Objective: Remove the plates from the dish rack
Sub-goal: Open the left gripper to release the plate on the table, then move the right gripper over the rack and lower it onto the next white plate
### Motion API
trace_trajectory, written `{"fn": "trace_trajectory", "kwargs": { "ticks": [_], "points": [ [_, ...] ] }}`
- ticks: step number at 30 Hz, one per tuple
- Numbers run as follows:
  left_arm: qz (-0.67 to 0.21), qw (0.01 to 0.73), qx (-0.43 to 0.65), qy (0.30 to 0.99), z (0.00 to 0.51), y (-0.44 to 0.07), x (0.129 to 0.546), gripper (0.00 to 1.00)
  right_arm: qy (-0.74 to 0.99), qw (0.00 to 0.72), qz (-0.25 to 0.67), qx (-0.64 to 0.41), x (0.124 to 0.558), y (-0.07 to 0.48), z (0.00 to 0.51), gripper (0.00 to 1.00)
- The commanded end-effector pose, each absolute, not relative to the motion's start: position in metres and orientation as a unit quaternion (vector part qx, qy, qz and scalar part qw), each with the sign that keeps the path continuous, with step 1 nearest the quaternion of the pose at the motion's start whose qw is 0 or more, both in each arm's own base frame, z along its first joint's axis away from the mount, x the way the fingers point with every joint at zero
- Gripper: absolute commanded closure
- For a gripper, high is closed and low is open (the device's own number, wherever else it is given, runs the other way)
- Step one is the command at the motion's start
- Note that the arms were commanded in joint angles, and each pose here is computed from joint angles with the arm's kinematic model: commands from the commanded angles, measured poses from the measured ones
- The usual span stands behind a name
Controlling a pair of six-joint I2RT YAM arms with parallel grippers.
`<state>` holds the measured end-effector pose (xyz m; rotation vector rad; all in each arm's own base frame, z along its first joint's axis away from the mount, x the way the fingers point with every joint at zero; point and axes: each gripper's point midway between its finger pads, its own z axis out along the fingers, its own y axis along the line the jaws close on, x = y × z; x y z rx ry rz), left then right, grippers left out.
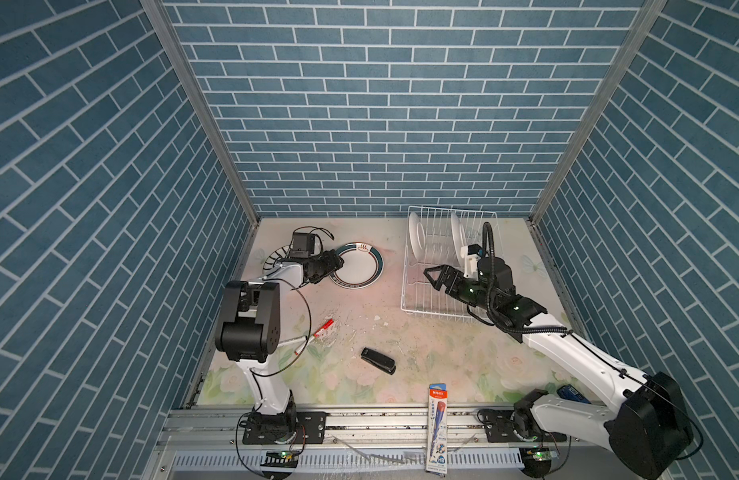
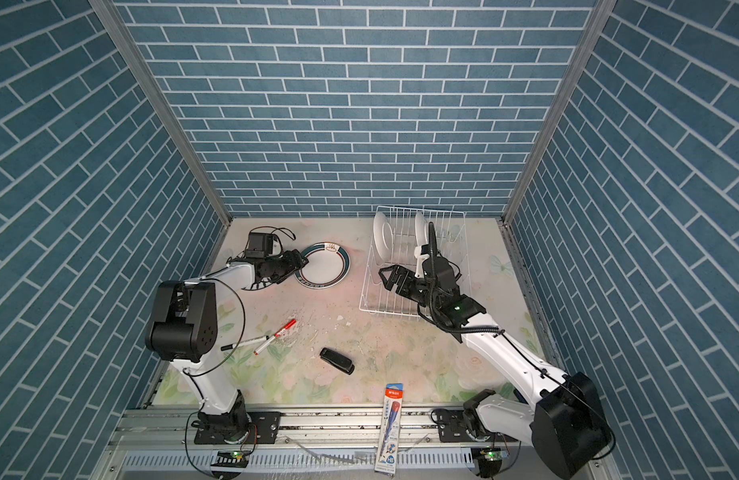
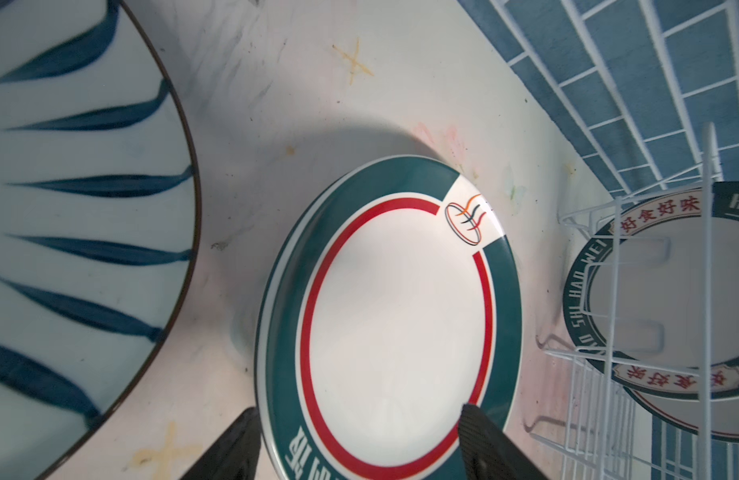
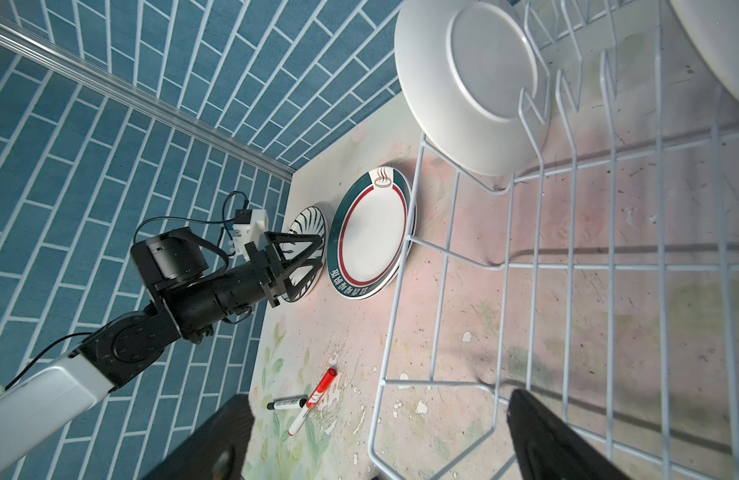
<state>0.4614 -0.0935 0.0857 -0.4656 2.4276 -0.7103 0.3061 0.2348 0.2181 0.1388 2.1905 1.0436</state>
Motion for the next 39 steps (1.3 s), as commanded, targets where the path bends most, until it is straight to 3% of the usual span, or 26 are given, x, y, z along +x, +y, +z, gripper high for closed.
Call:
{"fn": "trace_trajectory", "kwargs": {
  "ticks": [1, 18, 34, 39],
  "points": [
    [-0.28, 0.315, -0.158, 0.893, 0.111, -0.098, 0.459, 0.23, 0.858, 0.374, 0.349, 0.05, 0.317, 0.222, 0.223, 0.03],
    [-0.321, 0.347, -0.115, 0.874, 0.145, -0.135, 0.408, 0.23, 0.913, 0.405, -0.021, 0.044, 0.37, 0.142, 0.22, 0.02],
    [-0.332, 0.336, -0.115, 0.874, 0.13, -0.146, 0.373, 0.23, 0.896, 0.383, -0.217, -0.051, 0.438, 0.154, 0.217, 0.02],
    [-0.316, 0.339, -0.105, 0.88, 0.135, -0.141, 0.367, 0.22, 0.893, 0.376, -0.24, -0.066, 0.455, 0.162, 0.211, 0.02]
  ]
}}
